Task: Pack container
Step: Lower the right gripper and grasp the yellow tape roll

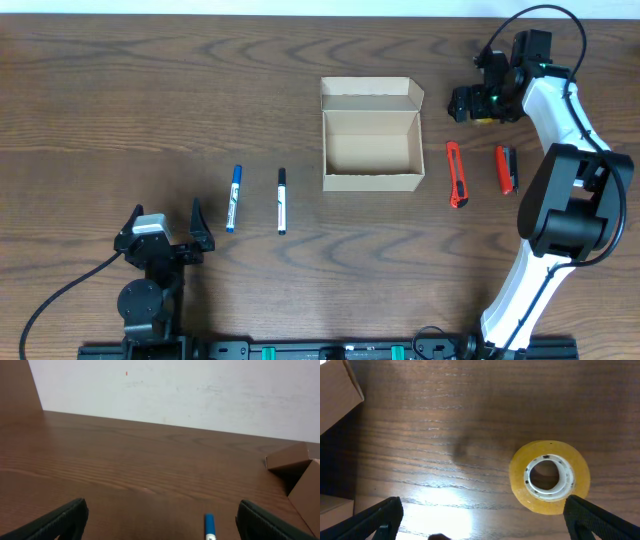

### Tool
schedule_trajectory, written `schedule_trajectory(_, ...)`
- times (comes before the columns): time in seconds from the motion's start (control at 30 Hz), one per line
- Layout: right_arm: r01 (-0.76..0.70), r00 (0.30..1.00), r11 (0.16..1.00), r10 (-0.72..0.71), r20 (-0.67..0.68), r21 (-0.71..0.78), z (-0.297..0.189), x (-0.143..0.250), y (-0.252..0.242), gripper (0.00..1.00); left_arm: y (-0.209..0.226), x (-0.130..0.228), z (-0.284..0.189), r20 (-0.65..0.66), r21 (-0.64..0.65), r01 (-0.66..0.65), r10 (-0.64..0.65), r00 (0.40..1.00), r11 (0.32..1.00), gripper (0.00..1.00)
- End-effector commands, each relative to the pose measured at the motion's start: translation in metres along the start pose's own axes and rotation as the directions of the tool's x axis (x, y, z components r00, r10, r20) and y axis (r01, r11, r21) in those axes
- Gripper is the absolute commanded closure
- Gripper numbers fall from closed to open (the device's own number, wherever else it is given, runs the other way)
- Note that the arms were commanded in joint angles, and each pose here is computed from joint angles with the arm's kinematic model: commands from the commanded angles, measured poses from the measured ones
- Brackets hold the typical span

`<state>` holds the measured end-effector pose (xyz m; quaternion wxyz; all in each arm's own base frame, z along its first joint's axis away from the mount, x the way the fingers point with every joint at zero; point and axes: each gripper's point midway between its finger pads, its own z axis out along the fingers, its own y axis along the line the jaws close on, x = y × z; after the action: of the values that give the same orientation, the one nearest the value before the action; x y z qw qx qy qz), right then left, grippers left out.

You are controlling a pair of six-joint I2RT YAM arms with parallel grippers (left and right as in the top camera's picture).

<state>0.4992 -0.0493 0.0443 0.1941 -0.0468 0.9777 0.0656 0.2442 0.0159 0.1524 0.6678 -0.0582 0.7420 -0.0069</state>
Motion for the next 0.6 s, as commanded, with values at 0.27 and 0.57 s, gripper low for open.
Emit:
schedule_trajectory(0.27,0.004,0.999,1.0,-0.003,0.039,-0.001,0.004,-0.019,0.001,0.01,0.005,0.017,0.001,-0.05,-0.022,-0.001,0.0,0.999,1.0,0.05)
schedule_trajectory(0.57,-0.013,1.0,0.999,0.012,-0.018,-0.036,0.029,-0.004,0.004,0.01,0.005,0.017,0.001,-0.05,-0.022,-0.002,0.001,0.999,1.0,0.05)
